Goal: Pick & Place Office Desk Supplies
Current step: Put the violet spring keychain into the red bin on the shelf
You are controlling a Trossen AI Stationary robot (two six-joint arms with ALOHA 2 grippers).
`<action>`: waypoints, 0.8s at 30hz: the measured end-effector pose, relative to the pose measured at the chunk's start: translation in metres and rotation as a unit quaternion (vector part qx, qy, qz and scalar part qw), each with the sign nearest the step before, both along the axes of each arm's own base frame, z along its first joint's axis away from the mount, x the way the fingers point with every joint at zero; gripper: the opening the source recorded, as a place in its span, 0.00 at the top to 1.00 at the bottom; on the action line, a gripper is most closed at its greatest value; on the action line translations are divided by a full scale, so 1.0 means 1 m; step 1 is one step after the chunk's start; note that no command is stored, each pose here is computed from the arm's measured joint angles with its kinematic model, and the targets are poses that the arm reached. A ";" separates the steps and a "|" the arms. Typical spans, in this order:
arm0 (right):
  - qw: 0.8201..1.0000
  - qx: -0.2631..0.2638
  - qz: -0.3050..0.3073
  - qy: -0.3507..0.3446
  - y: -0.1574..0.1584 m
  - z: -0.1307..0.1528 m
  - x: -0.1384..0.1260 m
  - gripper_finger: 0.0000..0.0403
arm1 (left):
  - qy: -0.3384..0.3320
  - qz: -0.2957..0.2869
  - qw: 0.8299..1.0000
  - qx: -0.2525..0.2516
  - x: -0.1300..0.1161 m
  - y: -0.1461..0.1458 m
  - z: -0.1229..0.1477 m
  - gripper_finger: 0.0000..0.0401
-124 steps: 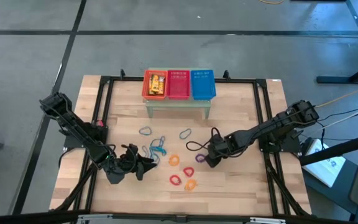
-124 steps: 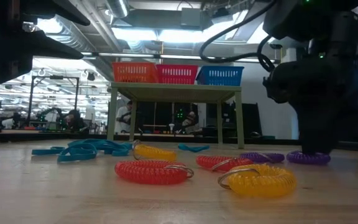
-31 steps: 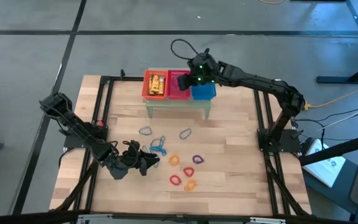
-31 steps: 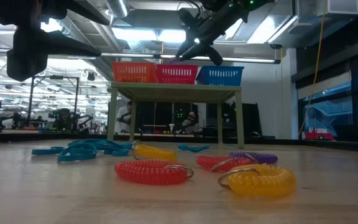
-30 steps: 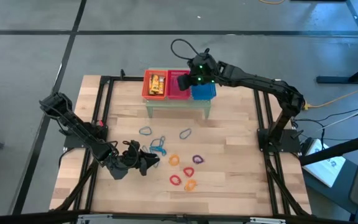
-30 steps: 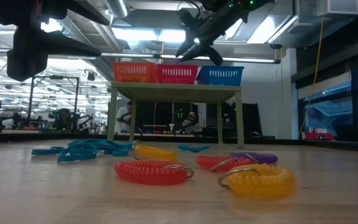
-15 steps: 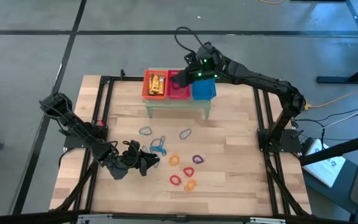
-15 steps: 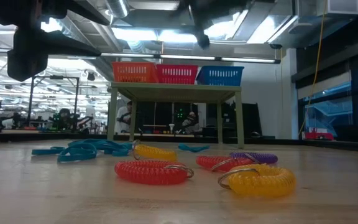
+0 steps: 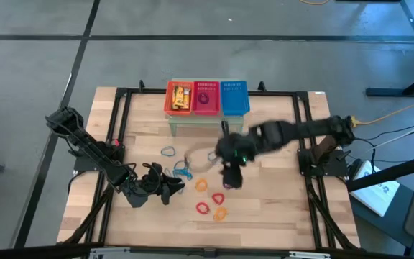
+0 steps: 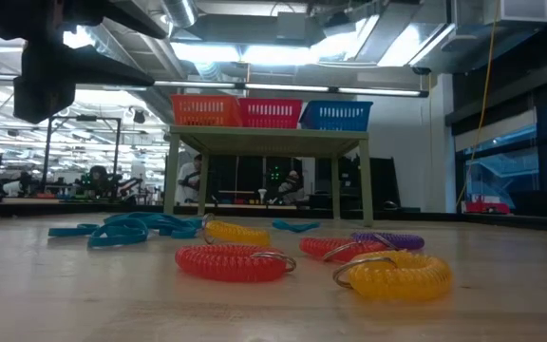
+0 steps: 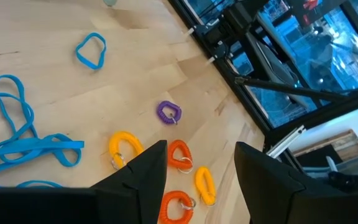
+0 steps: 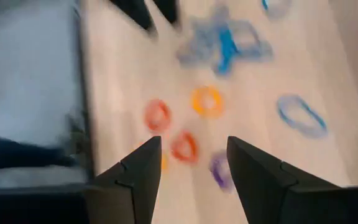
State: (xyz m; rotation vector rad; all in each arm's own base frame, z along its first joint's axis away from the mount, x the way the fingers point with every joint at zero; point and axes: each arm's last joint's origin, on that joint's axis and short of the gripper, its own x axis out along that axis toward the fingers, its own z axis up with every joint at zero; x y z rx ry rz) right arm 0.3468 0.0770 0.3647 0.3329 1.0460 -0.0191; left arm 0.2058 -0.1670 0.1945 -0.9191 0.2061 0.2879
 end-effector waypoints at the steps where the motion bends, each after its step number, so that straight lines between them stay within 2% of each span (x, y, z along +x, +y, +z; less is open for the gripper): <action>1: 1.000 -0.011 -0.006 0.015 0.008 -0.008 -0.002 0.54 | 0.001 -0.002 1.000 0.001 0.000 0.000 0.000 0.55; 7: 0.995 -0.047 -0.037 0.083 0.046 -0.072 -0.017 0.54 | 0.005 -0.011 1.000 0.007 0.000 -0.001 0.000 0.55; 10: 0.991 -0.051 -0.051 0.116 0.050 -0.108 -0.025 0.54 | 0.005 -0.012 1.000 0.006 0.000 -0.001 0.000 0.55; 13: 0.991 -0.041 -0.061 0.113 0.049 -0.134 -0.027 0.54 | 0.005 -0.012 1.000 0.004 0.000 -0.001 0.000 0.55; 24: 0.992 -0.024 -0.069 0.100 0.038 -0.176 -0.030 0.54 | 0.004 -0.011 1.000 0.003 0.000 0.000 0.000 0.55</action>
